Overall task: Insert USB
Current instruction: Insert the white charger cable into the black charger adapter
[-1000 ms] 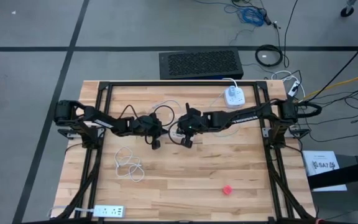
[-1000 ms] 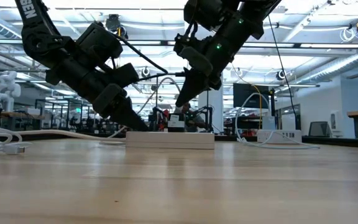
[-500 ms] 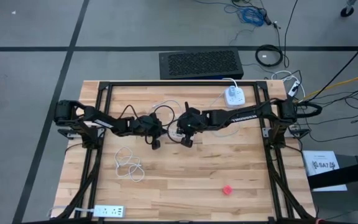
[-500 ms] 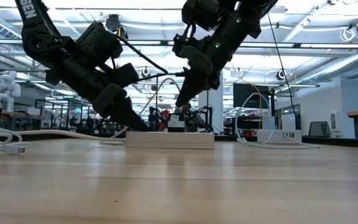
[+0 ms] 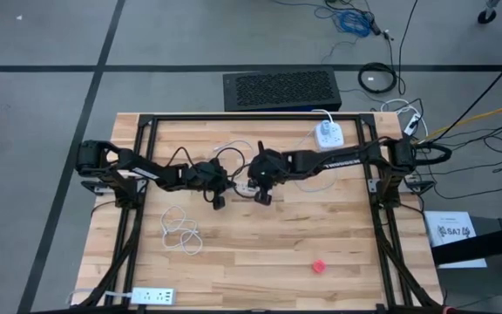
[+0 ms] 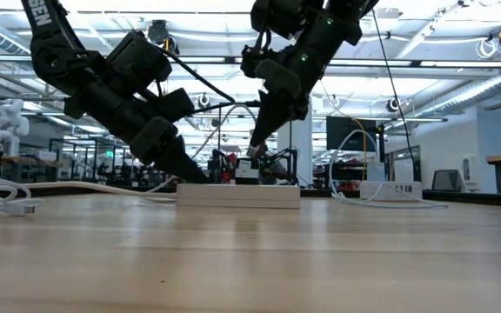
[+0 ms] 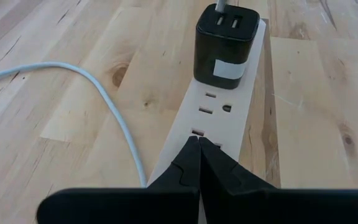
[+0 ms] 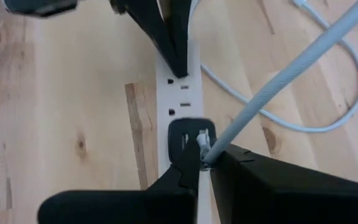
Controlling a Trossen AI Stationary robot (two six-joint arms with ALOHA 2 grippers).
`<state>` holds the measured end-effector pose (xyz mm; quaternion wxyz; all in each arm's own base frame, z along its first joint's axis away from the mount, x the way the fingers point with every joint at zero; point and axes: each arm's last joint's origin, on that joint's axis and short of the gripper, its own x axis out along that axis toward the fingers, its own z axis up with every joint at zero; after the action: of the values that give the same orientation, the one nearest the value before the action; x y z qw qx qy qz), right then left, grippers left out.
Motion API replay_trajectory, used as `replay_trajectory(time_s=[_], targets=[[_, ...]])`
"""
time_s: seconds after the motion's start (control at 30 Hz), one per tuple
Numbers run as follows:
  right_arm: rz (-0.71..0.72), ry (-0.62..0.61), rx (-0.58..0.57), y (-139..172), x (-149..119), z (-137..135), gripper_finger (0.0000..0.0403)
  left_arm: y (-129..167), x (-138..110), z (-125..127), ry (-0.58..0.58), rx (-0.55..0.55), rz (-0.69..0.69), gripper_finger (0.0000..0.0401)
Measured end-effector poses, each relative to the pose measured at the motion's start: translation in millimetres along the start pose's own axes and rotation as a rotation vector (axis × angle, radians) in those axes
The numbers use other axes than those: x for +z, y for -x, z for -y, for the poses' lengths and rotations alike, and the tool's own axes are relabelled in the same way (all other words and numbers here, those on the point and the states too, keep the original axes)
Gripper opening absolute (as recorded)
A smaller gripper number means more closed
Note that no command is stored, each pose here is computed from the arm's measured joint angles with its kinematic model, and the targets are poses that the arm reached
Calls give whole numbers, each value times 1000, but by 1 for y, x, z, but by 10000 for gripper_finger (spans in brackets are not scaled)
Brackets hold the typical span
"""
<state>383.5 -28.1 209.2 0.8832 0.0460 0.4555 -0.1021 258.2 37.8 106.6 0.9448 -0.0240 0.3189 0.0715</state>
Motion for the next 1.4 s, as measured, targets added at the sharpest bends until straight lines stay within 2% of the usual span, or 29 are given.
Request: replay_trajectory(time_s=[0.2, 0.93, 1.17, 1.4], targets=[[-6, 3, -5, 7, 10, 6, 2, 0, 0, 0, 0, 0, 0, 1], [-57, -22, 52, 4, 8, 8, 1, 0, 1, 0, 16, -1, 10, 1], [-169, -19, 49, 9, 1, 6, 1, 0, 3, 1, 14, -3, 35, 1], [-148, -4, 52, 22, 16, 1, 1, -11, 11, 3, 7, -22, 46, 1]])
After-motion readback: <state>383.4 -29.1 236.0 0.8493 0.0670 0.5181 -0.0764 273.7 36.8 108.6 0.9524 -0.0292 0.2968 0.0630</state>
